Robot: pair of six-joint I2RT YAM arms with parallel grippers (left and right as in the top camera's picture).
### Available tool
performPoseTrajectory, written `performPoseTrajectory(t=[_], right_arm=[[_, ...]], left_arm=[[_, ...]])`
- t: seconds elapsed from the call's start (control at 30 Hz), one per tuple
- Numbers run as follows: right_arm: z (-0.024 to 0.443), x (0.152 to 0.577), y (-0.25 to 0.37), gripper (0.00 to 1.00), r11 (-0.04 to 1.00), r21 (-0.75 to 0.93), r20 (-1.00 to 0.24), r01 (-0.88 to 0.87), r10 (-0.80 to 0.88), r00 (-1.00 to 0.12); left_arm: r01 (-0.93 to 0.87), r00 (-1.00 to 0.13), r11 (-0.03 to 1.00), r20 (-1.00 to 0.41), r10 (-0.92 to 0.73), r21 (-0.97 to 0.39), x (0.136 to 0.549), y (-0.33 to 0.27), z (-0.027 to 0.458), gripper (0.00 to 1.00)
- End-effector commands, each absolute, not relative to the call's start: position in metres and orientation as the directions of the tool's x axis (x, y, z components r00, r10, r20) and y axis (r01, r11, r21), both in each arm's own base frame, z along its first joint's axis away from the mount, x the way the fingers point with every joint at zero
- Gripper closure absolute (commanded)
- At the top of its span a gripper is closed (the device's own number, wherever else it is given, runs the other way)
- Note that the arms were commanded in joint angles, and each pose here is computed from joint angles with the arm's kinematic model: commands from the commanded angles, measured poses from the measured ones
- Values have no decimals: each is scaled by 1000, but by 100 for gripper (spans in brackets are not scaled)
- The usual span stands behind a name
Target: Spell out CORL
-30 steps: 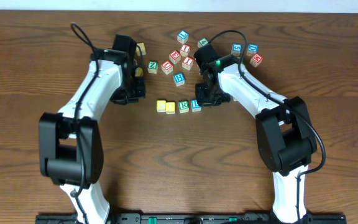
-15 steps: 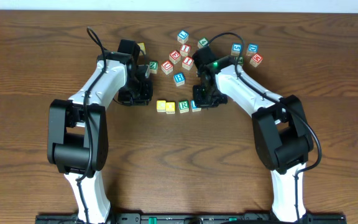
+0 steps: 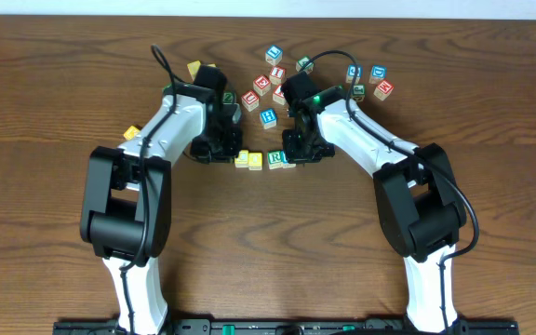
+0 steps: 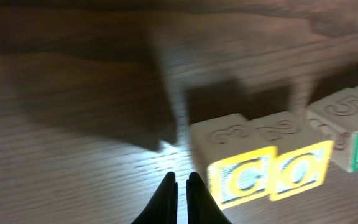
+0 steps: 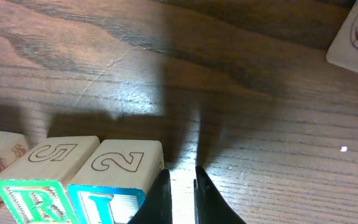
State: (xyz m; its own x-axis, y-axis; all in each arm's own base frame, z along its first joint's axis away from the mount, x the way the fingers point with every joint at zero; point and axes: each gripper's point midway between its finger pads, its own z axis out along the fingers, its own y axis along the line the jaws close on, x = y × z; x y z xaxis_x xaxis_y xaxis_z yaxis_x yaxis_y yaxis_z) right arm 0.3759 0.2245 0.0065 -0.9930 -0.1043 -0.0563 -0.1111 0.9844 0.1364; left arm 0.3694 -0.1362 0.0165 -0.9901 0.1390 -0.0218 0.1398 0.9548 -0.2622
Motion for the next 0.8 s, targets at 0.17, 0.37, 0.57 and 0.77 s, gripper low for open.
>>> performPoseTrajectory(t=[0.17,0.37,0.57,0.77], right_arm=[[0,368,230,92,984,149,-25,-97,-94,-995],[0,366,232,94,985,161,-10,-62,-61,-998],[0,364,233,93,986,159,-2,-42,-43,-999],[0,363,232,96,987,157,4,-37,-38,-999]], left_arm=[[189,-982,942,-30,188,-277,366,-152,11,93],[192,-981,941,-45,187,-278,370,-154,11,93],[179,-984,944,-33,177,-278,367,-155,12,92],[154,-988,948,-24,153,-278,367,-155,12,93]])
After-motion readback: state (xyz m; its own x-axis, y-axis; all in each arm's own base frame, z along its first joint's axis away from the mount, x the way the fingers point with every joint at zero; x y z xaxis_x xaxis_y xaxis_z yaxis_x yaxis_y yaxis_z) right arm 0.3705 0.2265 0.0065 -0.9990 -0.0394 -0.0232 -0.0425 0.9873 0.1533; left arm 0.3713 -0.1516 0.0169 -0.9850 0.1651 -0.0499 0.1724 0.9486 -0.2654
